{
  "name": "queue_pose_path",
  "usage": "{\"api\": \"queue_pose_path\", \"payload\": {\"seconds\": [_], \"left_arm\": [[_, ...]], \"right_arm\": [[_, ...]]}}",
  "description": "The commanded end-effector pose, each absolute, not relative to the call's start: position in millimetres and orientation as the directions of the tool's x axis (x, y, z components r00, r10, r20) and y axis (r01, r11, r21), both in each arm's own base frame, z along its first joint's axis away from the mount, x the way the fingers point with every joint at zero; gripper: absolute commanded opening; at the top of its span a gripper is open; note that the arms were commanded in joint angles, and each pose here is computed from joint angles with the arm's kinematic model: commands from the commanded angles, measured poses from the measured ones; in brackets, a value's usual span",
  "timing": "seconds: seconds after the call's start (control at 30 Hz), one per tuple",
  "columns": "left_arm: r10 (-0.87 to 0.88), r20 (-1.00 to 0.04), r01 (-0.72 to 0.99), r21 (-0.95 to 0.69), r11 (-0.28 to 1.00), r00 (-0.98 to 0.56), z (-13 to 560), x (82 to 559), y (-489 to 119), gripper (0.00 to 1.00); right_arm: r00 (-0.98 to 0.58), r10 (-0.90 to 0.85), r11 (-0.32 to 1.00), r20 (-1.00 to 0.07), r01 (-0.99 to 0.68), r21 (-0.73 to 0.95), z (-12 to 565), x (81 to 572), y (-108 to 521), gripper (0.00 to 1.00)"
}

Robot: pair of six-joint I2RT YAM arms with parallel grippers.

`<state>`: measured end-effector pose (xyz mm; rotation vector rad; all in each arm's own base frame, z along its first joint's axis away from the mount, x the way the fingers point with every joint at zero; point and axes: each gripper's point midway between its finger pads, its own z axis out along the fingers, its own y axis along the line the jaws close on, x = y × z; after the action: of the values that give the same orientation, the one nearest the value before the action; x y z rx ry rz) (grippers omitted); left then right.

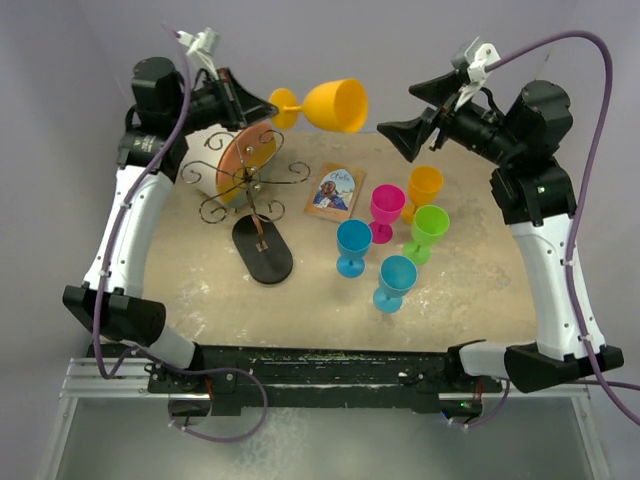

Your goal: Place the wine glass upside down on the wine glass rack

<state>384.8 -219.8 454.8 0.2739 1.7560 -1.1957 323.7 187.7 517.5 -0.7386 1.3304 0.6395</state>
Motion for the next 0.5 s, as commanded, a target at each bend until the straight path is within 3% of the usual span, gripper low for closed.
{"api": "queue_pose_path", "payload": {"seconds": [0.0,0.23,0.47], "left_arm": [[-0.348,-0.887,0.683,-0.457,0.569,-0.304,516.3,362.7,-174.1,0.0],[-0.118,-0.992,0.538,-0.078,0.839,0.041,550.5,350.8,-116.9,0.0],[0.215,-0.955,0.169,0.251,0.953,0.206,578.0,325.2,-39.1,0.0]], "right_arm": [[0.22,-0.043,0.669,-0.975,-0.718,-0.191,536.1,305.6,171.7,0.99],[0.206,-0.093,0.767,-0.974,-0.609,-0.202,528.7,309.6,145.6,1.0],[0.214,-0.243,0.803,-0.946,-0.503,-0.32,500.6,323.1,123.7,1.0]]}}
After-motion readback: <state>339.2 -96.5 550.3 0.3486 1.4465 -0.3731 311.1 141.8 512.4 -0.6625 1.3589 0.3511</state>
